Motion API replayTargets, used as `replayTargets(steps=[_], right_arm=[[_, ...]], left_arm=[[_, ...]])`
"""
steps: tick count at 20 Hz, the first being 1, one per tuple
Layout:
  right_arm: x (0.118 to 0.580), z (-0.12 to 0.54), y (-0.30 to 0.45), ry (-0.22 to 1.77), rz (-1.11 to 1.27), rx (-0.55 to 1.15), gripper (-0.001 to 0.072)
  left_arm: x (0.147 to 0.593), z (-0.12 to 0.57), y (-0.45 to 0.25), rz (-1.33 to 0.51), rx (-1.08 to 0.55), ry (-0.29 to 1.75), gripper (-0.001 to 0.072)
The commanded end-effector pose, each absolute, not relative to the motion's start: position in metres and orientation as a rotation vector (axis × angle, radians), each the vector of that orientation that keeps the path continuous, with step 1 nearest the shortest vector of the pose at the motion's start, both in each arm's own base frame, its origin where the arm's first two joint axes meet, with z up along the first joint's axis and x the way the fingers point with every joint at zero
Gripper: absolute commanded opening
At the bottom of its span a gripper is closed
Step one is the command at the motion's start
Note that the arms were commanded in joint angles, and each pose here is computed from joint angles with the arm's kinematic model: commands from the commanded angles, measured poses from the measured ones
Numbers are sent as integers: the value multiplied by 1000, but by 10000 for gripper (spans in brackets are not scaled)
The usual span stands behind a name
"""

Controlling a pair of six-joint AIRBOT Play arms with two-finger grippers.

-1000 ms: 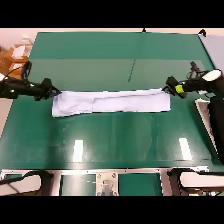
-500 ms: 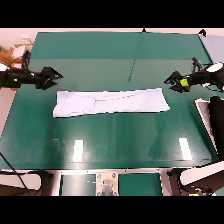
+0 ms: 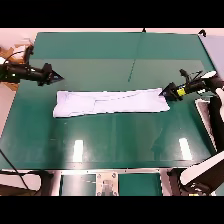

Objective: Fold the shirts.

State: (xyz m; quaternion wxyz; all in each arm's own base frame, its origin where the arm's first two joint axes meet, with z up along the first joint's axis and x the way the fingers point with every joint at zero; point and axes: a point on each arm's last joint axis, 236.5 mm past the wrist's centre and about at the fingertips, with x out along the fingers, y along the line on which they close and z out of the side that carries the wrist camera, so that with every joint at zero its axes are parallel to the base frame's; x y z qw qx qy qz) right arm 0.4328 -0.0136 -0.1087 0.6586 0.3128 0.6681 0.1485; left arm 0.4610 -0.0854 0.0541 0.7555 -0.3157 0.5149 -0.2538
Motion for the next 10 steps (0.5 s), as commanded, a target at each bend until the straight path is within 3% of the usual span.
replayTargets(steps=[1,2,6,10], right_arm=[[428,-124,9,1552,423,707,55],[429,-121,11,1545,429,708,15],[427,-82,8,1513,469,674,14],[419,15,9,1391,525,616,14]], left_arm=[[452,55,-123,-626,-645,1157,23],[453,54,-140,-641,-621,1150,23],[465,50,-231,-689,-518,1055,23],[447,-3,-334,-721,-477,1087,23]])
